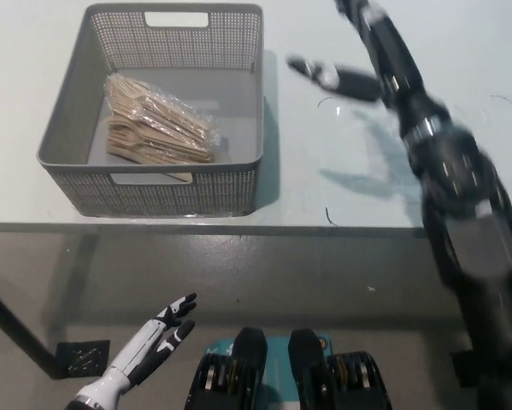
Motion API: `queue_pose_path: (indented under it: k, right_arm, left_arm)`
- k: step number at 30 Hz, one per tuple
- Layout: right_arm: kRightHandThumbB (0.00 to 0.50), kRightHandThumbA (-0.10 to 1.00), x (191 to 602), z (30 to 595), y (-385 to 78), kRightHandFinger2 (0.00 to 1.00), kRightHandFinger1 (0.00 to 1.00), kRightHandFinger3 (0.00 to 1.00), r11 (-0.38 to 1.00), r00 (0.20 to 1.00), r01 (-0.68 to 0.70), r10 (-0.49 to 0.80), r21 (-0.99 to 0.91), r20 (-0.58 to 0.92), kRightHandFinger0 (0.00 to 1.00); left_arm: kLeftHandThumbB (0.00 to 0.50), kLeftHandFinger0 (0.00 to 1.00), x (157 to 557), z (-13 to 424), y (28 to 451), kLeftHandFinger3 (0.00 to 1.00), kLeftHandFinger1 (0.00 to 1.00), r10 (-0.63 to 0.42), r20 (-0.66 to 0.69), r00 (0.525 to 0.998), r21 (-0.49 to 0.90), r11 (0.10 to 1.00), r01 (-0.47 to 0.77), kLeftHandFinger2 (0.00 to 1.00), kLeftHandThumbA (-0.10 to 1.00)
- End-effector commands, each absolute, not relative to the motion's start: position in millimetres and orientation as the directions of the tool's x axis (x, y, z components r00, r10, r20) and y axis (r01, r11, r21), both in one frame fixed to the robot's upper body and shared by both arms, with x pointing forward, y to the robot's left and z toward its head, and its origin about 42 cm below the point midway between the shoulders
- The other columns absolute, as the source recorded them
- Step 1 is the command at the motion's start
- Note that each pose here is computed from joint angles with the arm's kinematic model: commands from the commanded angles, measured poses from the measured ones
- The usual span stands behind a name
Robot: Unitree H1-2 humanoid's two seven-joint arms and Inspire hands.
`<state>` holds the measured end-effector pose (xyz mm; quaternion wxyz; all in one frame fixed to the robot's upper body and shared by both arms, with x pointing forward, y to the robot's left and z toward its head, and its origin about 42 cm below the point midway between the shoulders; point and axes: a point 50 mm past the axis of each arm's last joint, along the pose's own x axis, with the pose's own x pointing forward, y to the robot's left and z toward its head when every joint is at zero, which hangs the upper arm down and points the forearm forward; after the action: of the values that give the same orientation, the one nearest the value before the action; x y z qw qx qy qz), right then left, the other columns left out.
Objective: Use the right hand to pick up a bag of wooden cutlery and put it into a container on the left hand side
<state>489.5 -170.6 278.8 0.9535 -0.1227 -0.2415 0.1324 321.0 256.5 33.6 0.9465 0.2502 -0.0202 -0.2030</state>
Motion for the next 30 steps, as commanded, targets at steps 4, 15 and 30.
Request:
queue_pose_path:
  k: [4, 15, 30]
  right_arm:
    - [0.319, 1.0, 363.4, 247.2, -230.5, 1.0, 1.0, 1.0, 0.988, 0.793, -0.155, 0.12, 0.007, 0.597, 1.0]
    - [0.146, 1.0, 308.0, 133.3, -234.9, 1.0, 1.0, 1.0, 0.981, 0.926, -0.165, 0.118, 0.103, 0.357, 1.0]
    - [0.179, 1.0, 292.2, 54.1, -232.0, 1.0, 1.0, 1.0, 0.976, 0.981, -0.161, 0.143, 0.144, 0.132, 1.0]
  left_arm:
    - [0.405, 1.0, 330.7, 51.8, 272.2, 1.0, 1.0, -0.372, 0.028, 0.928, 0.42, 0.847, 0.327, 1.0, 1.0]
    - [0.415, 1.0, 321.4, 47.0, 271.4, 1.0, 1.0, -0.323, 0.047, 0.945, 0.343, 0.894, 0.288, 1.0, 1.0]
    - [0.416, 1.0, 314.8, 38.8, 282.2, 1.0, 1.0, -0.251, 0.033, 0.968, 0.323, 0.919, 0.227, 1.0, 1.0]
